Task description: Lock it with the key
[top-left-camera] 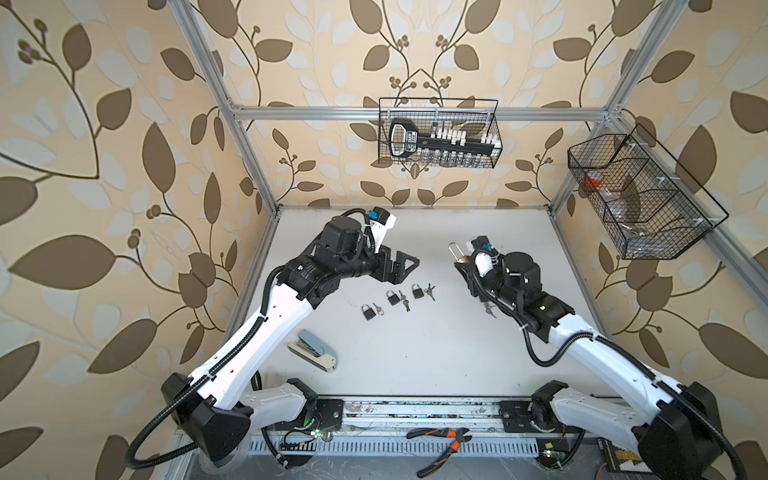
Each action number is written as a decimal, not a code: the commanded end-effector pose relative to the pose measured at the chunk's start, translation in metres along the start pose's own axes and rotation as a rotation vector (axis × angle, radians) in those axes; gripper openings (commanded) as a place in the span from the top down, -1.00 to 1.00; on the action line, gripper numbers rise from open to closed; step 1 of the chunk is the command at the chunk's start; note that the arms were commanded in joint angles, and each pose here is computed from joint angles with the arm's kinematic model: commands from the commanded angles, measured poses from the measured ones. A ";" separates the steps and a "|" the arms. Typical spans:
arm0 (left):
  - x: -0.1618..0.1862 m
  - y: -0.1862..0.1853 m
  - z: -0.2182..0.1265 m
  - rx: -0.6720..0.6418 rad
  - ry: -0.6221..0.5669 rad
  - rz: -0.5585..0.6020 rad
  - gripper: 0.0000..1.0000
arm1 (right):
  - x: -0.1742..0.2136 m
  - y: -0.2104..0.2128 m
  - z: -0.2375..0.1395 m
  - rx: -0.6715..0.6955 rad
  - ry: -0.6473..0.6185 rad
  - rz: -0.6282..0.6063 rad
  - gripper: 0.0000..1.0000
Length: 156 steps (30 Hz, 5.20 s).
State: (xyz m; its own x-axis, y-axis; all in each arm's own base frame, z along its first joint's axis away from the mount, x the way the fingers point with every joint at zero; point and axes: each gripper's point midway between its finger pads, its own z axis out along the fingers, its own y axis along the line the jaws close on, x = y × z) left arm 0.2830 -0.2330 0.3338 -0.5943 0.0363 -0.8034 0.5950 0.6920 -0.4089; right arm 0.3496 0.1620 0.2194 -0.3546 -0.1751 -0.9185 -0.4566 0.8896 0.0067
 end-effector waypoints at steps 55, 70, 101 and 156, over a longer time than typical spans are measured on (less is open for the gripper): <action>0.056 0.054 -0.020 -0.162 -0.008 -0.223 -0.98 | 0.174 -0.087 0.107 0.308 0.693 0.267 0.50; 0.058 0.054 -0.024 -0.171 -0.009 -0.221 -0.98 | 0.169 -0.080 0.110 0.262 0.683 0.283 0.10; 0.113 -0.031 0.094 0.122 0.199 -0.182 -0.98 | 0.185 -0.086 0.034 0.372 0.668 0.394 0.16; 0.042 -0.030 0.016 0.267 0.112 -0.027 -0.49 | -0.023 0.121 -0.027 -0.385 0.056 -0.293 1.00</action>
State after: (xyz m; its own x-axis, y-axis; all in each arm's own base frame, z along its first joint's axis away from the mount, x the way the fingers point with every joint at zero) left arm 0.2573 -0.2559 0.2929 -0.6784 0.0781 -0.7306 0.6414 0.5480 -0.5370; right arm 0.2865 0.2574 0.2382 -0.3053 -0.3744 -0.8756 -0.7753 0.6316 0.0003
